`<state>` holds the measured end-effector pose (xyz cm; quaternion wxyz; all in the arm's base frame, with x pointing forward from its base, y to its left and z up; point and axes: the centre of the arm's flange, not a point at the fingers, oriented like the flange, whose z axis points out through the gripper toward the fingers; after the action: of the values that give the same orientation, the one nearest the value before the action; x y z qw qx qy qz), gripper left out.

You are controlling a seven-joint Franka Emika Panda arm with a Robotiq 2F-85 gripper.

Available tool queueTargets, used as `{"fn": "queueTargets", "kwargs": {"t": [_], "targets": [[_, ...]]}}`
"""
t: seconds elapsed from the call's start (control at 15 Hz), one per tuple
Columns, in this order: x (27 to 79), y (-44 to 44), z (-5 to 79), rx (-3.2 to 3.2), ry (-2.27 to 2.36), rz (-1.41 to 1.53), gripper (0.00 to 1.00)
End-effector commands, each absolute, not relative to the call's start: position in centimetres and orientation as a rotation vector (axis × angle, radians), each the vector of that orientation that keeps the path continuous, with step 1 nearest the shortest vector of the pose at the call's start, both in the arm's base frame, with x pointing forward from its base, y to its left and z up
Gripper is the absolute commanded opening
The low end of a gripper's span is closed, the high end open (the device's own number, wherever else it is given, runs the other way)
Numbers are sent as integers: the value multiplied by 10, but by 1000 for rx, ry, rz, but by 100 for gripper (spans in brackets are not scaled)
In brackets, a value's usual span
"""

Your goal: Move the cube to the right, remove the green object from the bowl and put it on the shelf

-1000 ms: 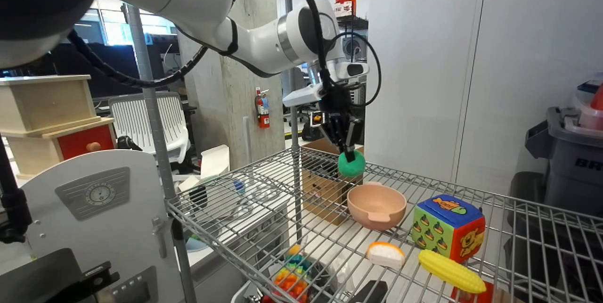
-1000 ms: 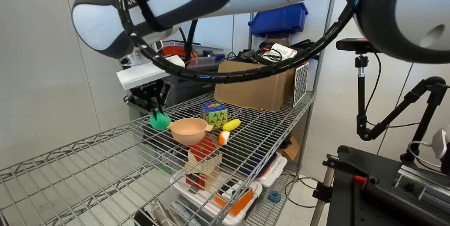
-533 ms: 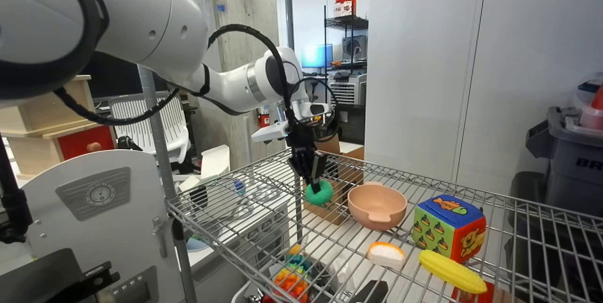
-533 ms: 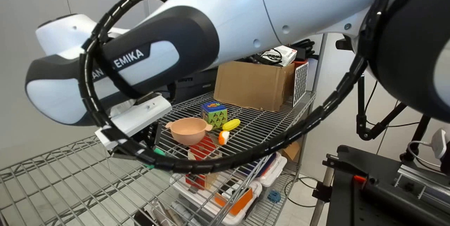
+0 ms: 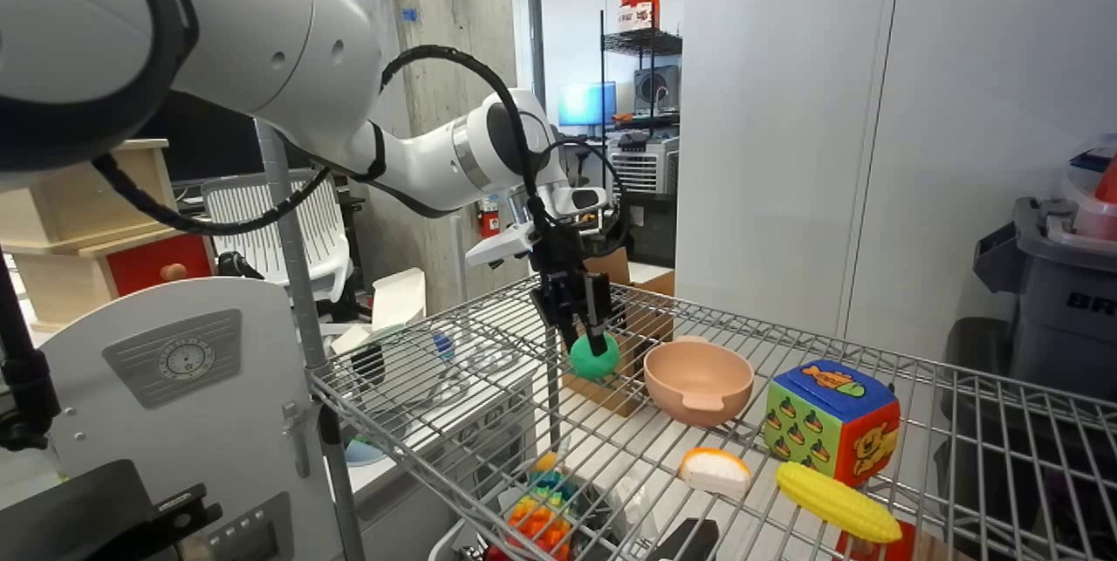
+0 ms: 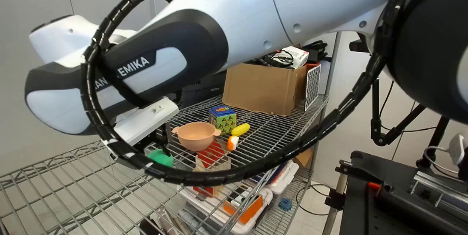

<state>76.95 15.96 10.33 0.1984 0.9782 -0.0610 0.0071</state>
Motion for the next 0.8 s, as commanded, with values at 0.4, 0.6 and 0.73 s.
{"fn": "queueTargets", "kwargs": {"t": [0.4,0.6,0.73], "targets": [[718,153,133,2712,-100,169,100],[712,154,155,2712,-76,209,100],[713,152,160,2711,-54,202,100]]}}
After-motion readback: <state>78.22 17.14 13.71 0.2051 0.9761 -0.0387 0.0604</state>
